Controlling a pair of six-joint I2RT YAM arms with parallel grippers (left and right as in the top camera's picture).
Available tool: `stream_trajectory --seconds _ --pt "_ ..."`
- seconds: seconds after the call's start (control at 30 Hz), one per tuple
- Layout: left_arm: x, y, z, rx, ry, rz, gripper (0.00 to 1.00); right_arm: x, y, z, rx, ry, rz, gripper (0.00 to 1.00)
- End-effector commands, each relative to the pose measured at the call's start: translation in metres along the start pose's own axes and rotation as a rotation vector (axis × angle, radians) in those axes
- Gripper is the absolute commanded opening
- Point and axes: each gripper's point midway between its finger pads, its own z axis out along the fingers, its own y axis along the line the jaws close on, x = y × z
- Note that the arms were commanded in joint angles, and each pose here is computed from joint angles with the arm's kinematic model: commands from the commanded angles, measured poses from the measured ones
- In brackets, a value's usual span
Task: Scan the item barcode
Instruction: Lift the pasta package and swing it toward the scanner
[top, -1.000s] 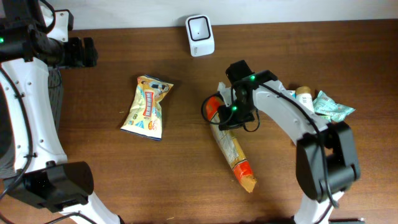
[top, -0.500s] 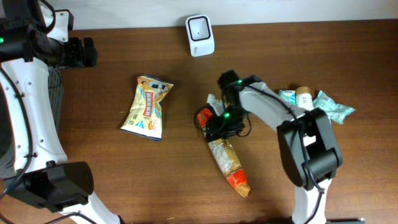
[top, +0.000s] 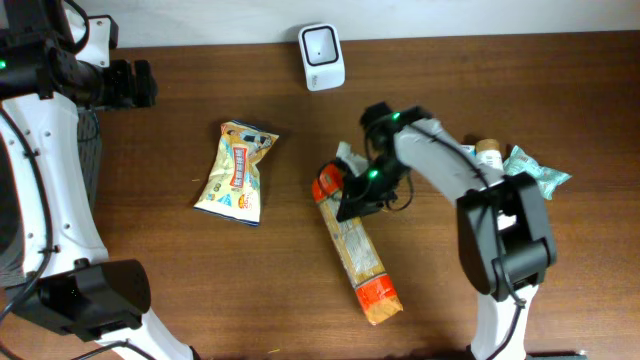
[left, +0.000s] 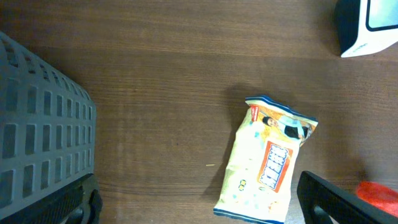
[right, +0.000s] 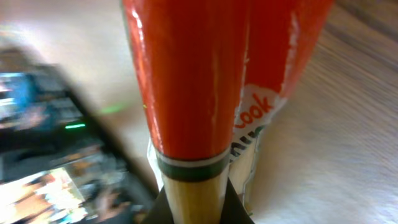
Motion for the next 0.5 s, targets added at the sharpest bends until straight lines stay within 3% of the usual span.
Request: stream_trajectory --seconds 0.0,0.07,0.33,0.4,0.47 --pt "-0.002 0.000 -0.004 -0.002 -0.012 -0.007 0.99 -0.025 0.082 -0.089 -0.506 -0.253 -0.126 0.04" --pt "-0.002 0.000 -0.004 -0.002 -0.012 -0.007 0.99 -0.031 0.099 -0.139 -0.766 -0.377 -0.139 0.04" --pt "-0.002 0.000 -0.004 -0.002 -0.012 -0.007 0.99 -0.036 0.092 -0.149 -0.763 -0.422 -0.172 0.04" --pt "-0.002 0.000 -0.004 -0.002 -0.012 -0.007 0.99 -0.039 0.081 -0.139 -0.653 -0.403 -0.164 0.04" --pt "-0.002 0.000 -0.004 -0.002 -0.012 -0.007 0.99 -0.047 0.056 -0.117 -0.357 -0.341 -0.098 0.04"
